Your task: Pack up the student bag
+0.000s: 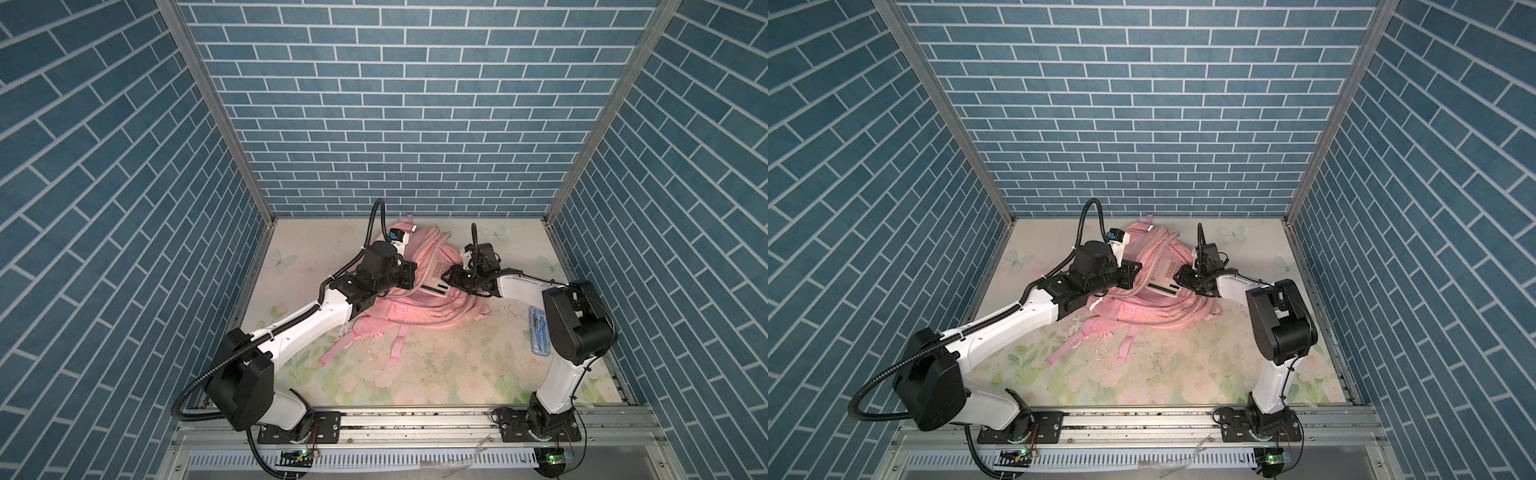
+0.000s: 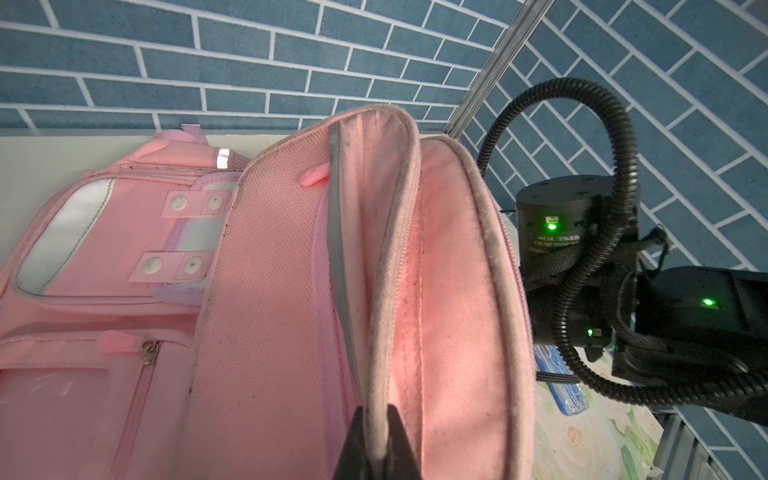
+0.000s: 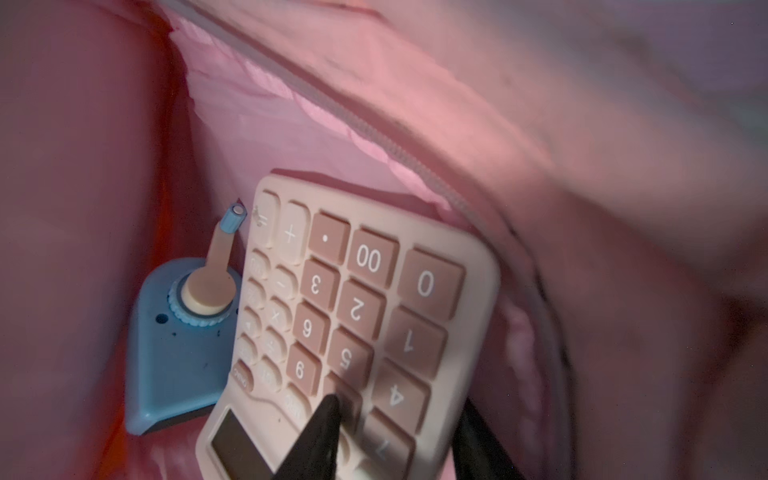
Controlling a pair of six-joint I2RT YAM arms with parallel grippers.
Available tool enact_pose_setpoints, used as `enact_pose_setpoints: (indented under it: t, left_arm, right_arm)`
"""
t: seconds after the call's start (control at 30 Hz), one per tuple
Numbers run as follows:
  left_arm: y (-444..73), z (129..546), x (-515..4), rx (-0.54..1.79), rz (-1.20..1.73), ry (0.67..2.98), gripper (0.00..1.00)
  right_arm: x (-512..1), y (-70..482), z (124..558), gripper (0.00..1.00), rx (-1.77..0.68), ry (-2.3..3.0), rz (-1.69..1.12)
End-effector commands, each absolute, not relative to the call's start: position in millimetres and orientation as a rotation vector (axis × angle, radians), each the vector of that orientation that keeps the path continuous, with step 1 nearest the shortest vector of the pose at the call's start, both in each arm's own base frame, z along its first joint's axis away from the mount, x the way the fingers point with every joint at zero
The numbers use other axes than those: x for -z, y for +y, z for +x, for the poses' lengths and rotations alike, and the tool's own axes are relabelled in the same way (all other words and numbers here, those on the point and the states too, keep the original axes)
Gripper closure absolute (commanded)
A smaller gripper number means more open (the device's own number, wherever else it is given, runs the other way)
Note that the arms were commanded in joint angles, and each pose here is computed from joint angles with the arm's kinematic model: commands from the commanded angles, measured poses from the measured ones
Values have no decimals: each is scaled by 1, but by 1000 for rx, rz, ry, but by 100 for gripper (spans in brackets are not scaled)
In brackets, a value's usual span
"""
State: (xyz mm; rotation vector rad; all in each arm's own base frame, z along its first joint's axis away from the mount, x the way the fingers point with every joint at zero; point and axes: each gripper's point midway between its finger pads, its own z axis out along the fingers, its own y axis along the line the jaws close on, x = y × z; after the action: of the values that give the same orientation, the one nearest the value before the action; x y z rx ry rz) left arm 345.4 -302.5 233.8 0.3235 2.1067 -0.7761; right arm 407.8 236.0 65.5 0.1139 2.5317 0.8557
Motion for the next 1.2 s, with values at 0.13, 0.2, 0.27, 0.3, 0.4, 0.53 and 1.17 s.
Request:
enact_pose_setpoints:
  t: [0.13,0.2,0.27,0.3,0.4,0.53,1.17]
  left_arm:
    - [-310,342,-272,897,309,1970,100]
    - [-311,341,-271,907,307,1975,100]
    - [-310,339,-272,908,299,1970,100]
    - [-309,338,-272,906,296,1968,100]
    - [-306,336,-274,903,274,1960,100]
    - [-310,331,-274,897,272,1955,100]
    - [-316,310,-260,256,673,1904,37]
  right_arm:
    - [-100,305,412,56,-1015,2451,-235]
    - [-95,305,414,55,-1012,2476,-237]
    - [-93,292,418,50,-948,2497,-205]
    - [-93,285,419,49,-917,2503,-190]
    - [-103,259,420,40,-861,2491,-133]
    - [-124,233,410,30,-822,2447,-136]
    - [-126,115,310,33,-822,2520,214]
